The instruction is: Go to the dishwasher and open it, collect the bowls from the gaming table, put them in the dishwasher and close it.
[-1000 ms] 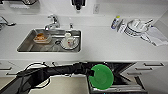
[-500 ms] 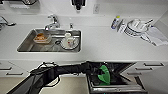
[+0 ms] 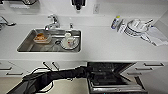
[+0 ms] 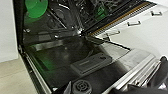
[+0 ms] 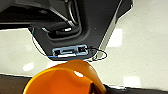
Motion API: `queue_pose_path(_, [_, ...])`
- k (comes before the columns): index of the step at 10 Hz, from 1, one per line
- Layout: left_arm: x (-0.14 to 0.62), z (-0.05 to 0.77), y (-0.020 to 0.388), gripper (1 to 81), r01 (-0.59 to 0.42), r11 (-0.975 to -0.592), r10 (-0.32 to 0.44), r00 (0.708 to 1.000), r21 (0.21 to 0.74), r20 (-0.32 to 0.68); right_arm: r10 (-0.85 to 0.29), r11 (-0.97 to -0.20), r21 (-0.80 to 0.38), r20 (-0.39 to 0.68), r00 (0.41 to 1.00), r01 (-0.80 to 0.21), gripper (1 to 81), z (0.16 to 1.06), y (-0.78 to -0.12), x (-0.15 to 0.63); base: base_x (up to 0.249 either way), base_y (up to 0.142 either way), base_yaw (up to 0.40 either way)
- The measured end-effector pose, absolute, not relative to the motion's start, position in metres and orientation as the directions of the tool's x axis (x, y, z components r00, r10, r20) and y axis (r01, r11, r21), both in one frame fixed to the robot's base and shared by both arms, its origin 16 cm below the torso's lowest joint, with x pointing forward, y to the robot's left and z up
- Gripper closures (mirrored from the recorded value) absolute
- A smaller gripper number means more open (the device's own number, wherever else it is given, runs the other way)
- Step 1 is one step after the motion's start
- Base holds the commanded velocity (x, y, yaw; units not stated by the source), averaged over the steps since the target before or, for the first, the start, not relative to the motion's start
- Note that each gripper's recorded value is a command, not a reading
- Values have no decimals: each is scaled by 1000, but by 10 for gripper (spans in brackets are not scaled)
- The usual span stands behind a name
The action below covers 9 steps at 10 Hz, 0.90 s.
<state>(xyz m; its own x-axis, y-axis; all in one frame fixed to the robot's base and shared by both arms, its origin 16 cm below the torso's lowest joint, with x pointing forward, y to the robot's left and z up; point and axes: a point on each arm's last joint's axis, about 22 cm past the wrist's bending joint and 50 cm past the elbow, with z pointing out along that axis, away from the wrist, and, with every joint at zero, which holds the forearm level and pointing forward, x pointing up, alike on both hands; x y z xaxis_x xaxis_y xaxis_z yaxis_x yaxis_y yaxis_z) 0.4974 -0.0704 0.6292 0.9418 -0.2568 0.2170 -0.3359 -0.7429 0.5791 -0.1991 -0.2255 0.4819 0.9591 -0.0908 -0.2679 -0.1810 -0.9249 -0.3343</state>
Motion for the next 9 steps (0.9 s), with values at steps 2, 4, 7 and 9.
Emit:
queue_pose_path(2, [448, 582, -17, 10, -322, -774, -291, 946, 544, 145, -85, -937, -309, -257, 963, -165, 811, 480, -253, -194, 0, 0, 0])
queue_pose_path(4, [372, 535, 51, 10, -283, -811, -314, 949, 512, 28, -89, -944, -291, -230, 969, -155, 811, 483, -282, -188, 0, 0, 0])
queue_pose_path(7, [305, 511, 130, 10, -272, -828, -332, 942, 490, -39, -108, -940, -302, -184, 977, -161, 811, 494, -306, -171, 0, 0, 0])
queue_pose_path(9, [261, 507, 153, 10, -264, -822, -344, 936, 505, -70, -116, -943, -290, -165, 979, -161, 811, 501, -327, -166, 0, 0, 0])
